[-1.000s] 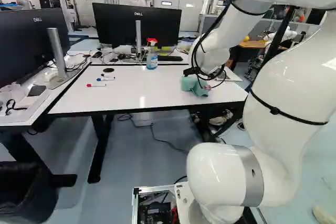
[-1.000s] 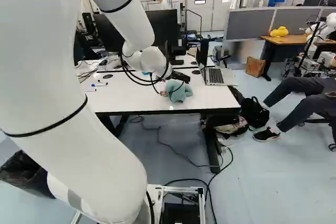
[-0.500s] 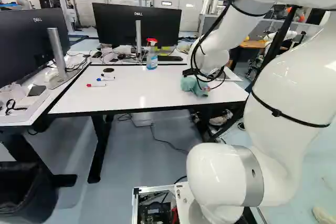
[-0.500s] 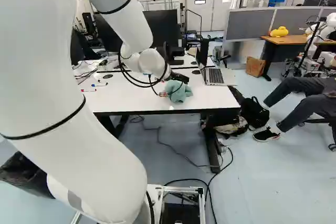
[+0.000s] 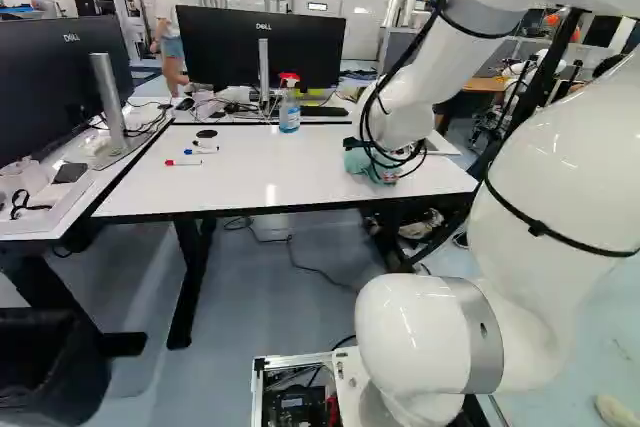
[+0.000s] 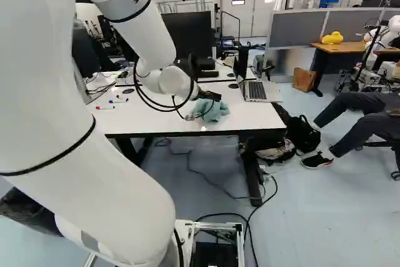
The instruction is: Clean the table with the green towel
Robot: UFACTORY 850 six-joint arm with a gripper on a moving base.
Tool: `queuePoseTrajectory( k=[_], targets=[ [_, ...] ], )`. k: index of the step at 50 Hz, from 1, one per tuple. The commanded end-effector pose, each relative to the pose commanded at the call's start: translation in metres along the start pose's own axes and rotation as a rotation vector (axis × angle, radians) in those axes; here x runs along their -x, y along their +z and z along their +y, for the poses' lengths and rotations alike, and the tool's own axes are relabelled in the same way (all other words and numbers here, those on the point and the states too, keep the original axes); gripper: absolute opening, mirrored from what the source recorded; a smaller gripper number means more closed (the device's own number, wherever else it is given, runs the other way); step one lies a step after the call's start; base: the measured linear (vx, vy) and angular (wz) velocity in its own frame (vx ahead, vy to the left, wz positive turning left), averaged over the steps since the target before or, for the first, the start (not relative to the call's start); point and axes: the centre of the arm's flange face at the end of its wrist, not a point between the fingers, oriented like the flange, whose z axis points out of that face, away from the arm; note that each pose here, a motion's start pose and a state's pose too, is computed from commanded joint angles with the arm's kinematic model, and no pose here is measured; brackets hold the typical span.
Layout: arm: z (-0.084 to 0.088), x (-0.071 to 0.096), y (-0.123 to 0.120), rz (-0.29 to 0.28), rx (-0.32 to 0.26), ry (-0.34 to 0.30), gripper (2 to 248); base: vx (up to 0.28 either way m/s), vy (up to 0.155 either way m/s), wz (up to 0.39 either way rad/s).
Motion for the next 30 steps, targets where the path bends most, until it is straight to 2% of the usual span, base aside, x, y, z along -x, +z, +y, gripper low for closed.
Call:
queuePoseTrajectory(
  k=[15,30],
  targets=[
    [-0.012,0.026,-0.015,0.061,-0.026,-0.018,247,0.0,0.0,0.0],
    [-0.025,0.058,-0.035,0.136,-0.059,-0.037,247,0.0,0.0,0.0]
  ],
)
